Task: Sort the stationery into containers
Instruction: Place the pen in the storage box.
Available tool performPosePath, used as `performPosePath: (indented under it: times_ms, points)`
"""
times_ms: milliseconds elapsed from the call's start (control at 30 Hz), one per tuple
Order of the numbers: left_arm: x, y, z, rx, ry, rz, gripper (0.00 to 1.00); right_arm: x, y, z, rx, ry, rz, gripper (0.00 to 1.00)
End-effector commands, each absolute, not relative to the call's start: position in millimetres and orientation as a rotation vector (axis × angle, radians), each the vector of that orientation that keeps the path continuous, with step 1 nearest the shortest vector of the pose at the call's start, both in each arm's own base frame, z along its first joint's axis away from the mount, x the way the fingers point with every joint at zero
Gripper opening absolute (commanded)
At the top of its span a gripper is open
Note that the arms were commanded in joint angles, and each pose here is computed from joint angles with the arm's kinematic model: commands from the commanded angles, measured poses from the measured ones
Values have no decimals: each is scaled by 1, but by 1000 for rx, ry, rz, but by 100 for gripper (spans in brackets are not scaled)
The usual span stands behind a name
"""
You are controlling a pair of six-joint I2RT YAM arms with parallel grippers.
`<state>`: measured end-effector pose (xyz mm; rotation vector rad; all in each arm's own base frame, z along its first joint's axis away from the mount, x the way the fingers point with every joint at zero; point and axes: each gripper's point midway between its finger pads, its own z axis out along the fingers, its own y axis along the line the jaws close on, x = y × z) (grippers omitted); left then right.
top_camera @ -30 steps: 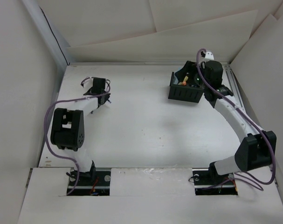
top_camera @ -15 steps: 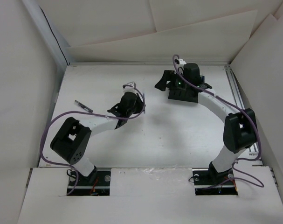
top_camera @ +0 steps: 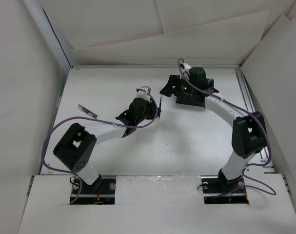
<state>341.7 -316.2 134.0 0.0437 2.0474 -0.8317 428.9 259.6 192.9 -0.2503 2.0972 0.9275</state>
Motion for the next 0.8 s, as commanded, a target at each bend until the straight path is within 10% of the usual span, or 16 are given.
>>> performPosePath:
  times_ms: [0, 767]
  points:
    - [342, -319, 166, 71, 1949, -891, 0, 433, 270, 199, -278, 2050, 960, 81]
    - [345, -322, 194, 67, 1873, -926, 0, 412, 296, 186, -364, 2062, 1112, 34]
